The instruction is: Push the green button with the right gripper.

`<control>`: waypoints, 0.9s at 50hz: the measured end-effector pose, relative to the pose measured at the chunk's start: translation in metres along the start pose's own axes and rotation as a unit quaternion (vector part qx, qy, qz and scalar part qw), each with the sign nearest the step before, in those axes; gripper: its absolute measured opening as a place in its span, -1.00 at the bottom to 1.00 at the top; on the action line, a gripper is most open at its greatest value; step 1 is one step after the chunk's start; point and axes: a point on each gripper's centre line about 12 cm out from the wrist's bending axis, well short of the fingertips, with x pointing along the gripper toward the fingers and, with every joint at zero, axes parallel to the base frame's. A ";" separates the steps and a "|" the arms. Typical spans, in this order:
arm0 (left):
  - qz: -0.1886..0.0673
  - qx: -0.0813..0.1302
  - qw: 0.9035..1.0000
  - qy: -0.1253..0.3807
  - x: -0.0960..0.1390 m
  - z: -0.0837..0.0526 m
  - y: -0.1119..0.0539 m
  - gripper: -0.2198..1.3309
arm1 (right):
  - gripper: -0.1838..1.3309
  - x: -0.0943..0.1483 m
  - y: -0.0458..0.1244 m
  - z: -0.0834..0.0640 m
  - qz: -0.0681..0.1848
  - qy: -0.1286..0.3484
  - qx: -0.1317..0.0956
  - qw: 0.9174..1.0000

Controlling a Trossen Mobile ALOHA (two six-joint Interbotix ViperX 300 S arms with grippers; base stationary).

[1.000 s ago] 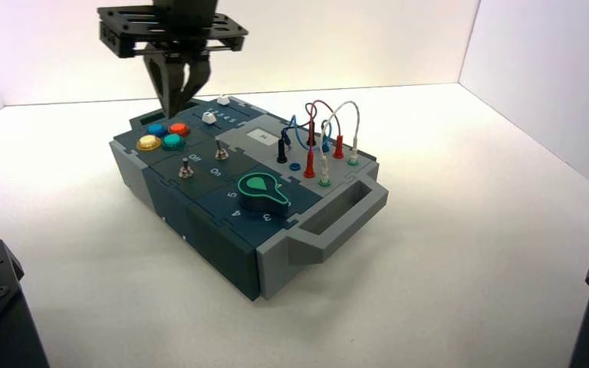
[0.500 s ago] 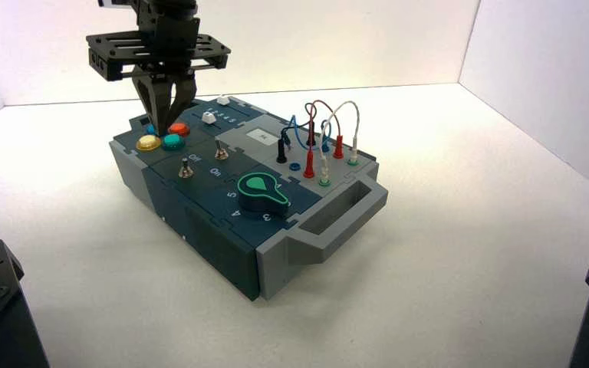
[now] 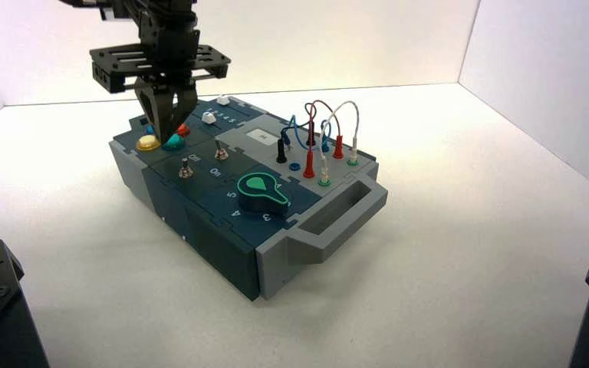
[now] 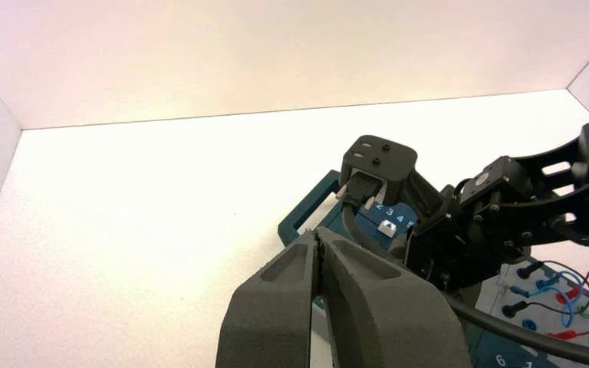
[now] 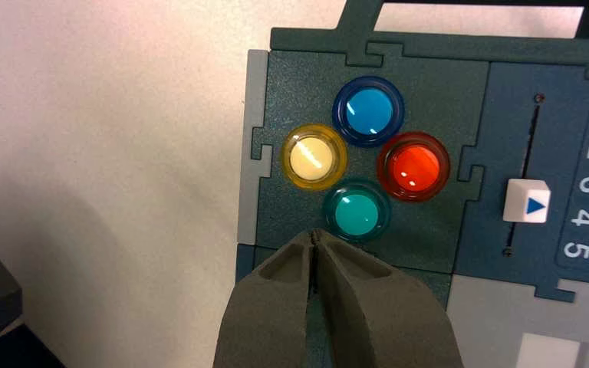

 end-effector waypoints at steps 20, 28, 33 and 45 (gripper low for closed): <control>0.000 0.000 1.000 0.000 0.000 0.000 0.000 -0.92 | -0.94 0.007 -0.003 -0.001 -0.002 0.006 0.003 1.000; 0.000 0.000 1.000 0.000 0.000 0.000 0.000 -0.93 | -0.94 0.006 -0.006 0.001 -0.002 0.003 0.006 1.000; 0.000 0.000 1.000 0.000 0.000 0.000 0.000 -0.92 | -0.94 0.006 -0.007 0.001 -0.002 0.004 0.006 1.000; 0.000 0.000 1.000 0.001 0.000 0.000 0.000 -0.92 | -0.94 0.002 -0.010 0.005 -0.003 -0.003 0.008 1.000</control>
